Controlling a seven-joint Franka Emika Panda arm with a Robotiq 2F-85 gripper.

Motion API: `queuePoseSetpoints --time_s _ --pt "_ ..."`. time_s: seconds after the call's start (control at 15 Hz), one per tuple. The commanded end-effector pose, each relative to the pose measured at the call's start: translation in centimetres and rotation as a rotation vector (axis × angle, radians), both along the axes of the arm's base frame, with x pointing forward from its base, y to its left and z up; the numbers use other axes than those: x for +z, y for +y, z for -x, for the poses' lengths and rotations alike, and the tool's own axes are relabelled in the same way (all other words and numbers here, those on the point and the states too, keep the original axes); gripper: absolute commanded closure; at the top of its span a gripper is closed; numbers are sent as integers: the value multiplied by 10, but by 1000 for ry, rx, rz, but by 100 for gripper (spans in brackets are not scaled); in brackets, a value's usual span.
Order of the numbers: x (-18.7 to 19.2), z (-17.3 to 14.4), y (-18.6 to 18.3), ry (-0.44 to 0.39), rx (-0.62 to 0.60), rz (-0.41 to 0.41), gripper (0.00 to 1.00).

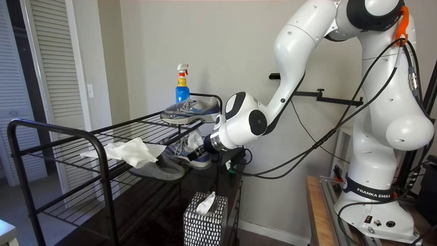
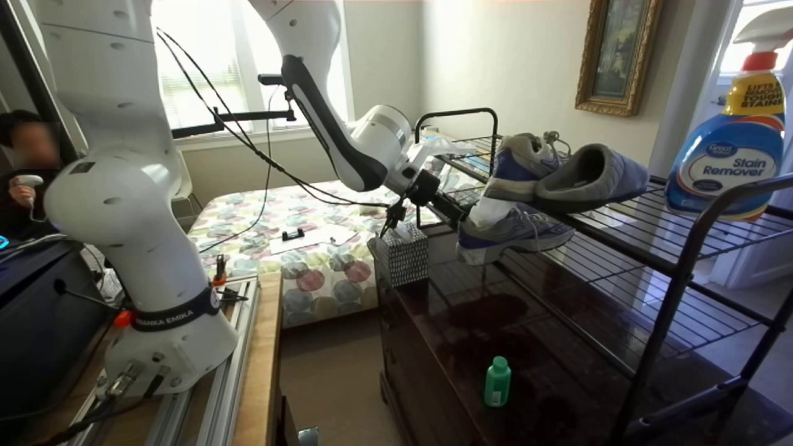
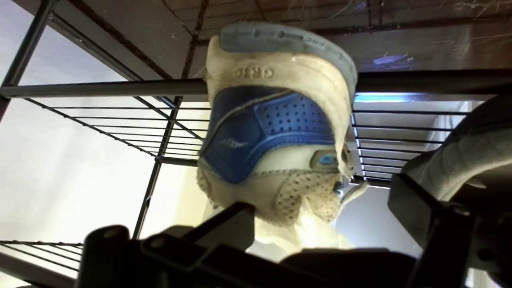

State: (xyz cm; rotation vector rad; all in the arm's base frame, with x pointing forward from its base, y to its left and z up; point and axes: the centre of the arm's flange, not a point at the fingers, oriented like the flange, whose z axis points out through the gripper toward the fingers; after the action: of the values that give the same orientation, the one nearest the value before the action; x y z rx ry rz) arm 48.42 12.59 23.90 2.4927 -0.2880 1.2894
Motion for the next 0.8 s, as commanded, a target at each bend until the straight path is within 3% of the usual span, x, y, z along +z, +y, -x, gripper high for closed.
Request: queuePoseSetpoints --time_s 0.0,0.27,0.33,0.4,0.73 --pt "-7 -5 -5 -36 -57 -67 0" --pt "2 -18 -6 -69 -77 -74 0" --pt "4 -21 -7 -77 -82 -71 8" --pt "6 -23 -8 -85 -86 -70 26" --pt "7 -25 -13 -99 -108 -67 62"
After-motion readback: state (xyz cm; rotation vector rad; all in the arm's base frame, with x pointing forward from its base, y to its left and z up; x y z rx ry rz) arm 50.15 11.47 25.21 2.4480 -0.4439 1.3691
